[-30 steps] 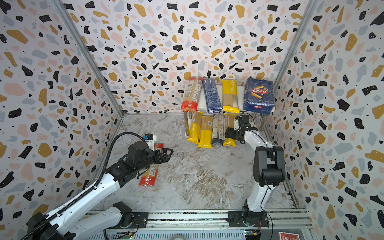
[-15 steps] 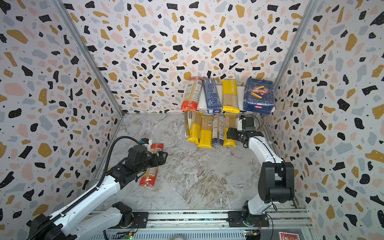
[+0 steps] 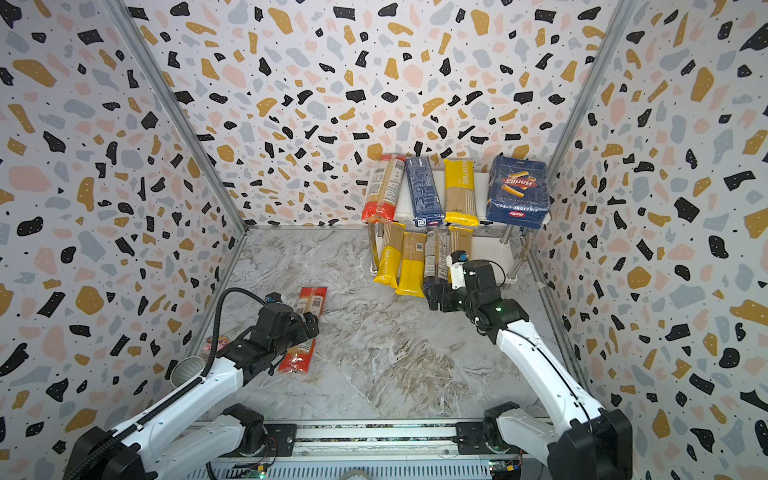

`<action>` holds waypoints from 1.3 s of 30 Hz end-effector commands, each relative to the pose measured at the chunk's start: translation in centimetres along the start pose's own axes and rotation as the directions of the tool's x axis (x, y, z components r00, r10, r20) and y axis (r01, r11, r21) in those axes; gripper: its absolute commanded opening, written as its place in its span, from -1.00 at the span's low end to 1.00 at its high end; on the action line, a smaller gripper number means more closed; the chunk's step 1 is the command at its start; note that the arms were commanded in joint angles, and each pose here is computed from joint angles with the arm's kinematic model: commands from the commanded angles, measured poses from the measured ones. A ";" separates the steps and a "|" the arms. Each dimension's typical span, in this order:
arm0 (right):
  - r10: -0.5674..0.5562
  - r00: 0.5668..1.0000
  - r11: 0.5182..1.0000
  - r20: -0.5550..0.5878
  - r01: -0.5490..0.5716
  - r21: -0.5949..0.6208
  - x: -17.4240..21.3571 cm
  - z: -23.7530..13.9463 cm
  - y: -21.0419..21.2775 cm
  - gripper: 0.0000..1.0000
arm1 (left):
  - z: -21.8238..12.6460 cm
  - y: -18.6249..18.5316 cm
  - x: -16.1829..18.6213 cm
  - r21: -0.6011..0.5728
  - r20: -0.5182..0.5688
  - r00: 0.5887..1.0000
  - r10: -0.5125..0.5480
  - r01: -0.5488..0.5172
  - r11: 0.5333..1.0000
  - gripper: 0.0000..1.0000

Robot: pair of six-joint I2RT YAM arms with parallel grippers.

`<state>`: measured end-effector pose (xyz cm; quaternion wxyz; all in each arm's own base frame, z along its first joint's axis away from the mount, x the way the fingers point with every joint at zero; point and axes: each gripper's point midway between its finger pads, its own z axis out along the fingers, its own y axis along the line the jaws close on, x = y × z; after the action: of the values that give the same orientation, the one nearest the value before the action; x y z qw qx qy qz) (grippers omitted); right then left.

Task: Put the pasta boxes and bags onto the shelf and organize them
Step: 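Open the right gripper and withdraw it from the shelf, then grasp the red-and-white spaghetti bag with the left gripper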

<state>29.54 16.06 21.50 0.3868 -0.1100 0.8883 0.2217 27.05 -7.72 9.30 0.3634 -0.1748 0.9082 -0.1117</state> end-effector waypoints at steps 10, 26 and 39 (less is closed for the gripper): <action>-0.041 0.999 0.991 -0.013 0.040 -0.126 3.5 -2.9 4.1 0.89 | 2.6 2.8 2.0 -0.110 -0.010 0.996 -0.086 0.084 0.990 0.99; -0.047 0.998 0.986 -0.040 0.041 -0.160 5.1 -2.6 4.2 0.90 | 5.5 1.0 6.2 -0.044 -0.165 0.986 -0.019 0.011 0.999 0.91; -0.042 0.997 0.984 -0.066 0.030 -0.174 6.1 -2.6 4.3 0.90 | 5.7 -5.8 10.9 0.084 -0.235 0.968 0.086 -0.068 0.994 0.64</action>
<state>22.74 18.43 19.87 0.3519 -0.1638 0.8772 0.2824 27.40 -16.49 2.70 0.3217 -0.1140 0.9292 -0.1416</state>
